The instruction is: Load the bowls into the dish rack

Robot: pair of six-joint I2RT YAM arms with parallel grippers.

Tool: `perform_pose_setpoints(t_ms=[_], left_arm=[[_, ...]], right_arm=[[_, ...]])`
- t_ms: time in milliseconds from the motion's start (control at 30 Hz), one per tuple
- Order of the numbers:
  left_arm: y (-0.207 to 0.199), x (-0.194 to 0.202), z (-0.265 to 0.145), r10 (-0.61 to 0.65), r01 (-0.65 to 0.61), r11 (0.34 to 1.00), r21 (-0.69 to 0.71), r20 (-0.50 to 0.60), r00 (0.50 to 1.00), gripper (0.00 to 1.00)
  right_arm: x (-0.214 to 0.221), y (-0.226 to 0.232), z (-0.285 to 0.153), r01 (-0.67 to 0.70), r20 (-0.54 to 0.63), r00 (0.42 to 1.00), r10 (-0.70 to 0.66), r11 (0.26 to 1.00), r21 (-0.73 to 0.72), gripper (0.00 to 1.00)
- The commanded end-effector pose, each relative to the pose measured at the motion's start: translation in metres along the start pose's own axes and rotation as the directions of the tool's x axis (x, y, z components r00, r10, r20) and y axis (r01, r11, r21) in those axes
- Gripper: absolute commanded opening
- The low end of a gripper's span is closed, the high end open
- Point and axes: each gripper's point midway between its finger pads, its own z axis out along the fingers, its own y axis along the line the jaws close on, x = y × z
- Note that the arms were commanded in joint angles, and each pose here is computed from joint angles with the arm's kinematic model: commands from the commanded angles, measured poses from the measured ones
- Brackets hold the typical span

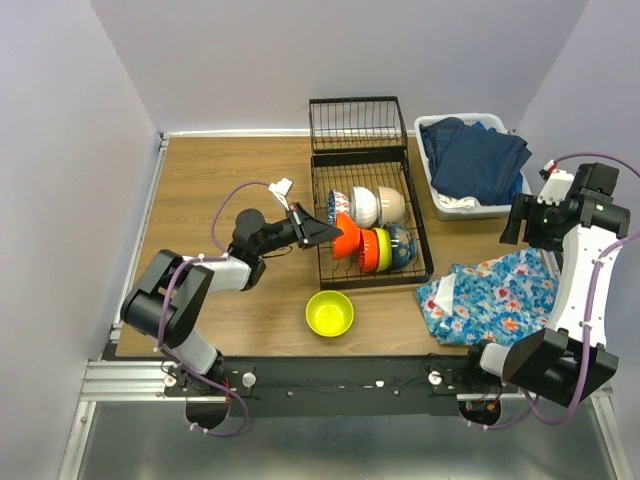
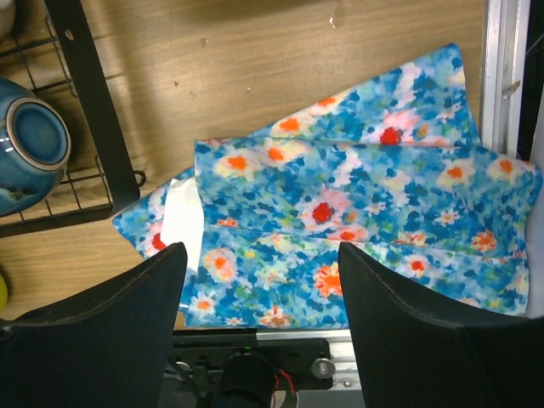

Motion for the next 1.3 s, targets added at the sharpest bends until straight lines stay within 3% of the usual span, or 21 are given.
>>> perform_pose_setpoints(t_ms=[0,200,600,833,1267], left_arm=[[-0.025,-0.019,0.003,0.016,-0.027,0.991,0.132,0.089,0.996,0.00],[-0.008,-0.016,0.004,-0.038,0.025,0.992,0.127,0.098,0.995,0.00],[0.012,-0.003,0.002,-0.028,0.016,0.991,0.133,0.089,0.996,0.00],[0.027,-0.002,0.013,-0.116,0.106,0.980,0.167,0.052,0.992,0.00],[0.019,0.020,0.026,-0.145,0.141,0.974,0.179,0.010,0.989,0.00]], right_arm=[[0.006,-0.003,-0.006,-0.015,-0.033,0.999,0.016,0.999,0.033,0.80],[0.012,-0.004,-0.005,-0.015,-0.051,0.999,0.017,0.999,0.044,0.80],[0.020,-0.005,-0.003,-0.018,-0.065,0.998,0.021,0.999,0.051,0.80],[0.024,-0.008,-0.001,-0.016,-0.085,0.996,0.021,0.998,0.062,0.80],[0.031,-0.006,0.005,-0.016,-0.109,0.994,0.021,0.999,0.049,0.80]])
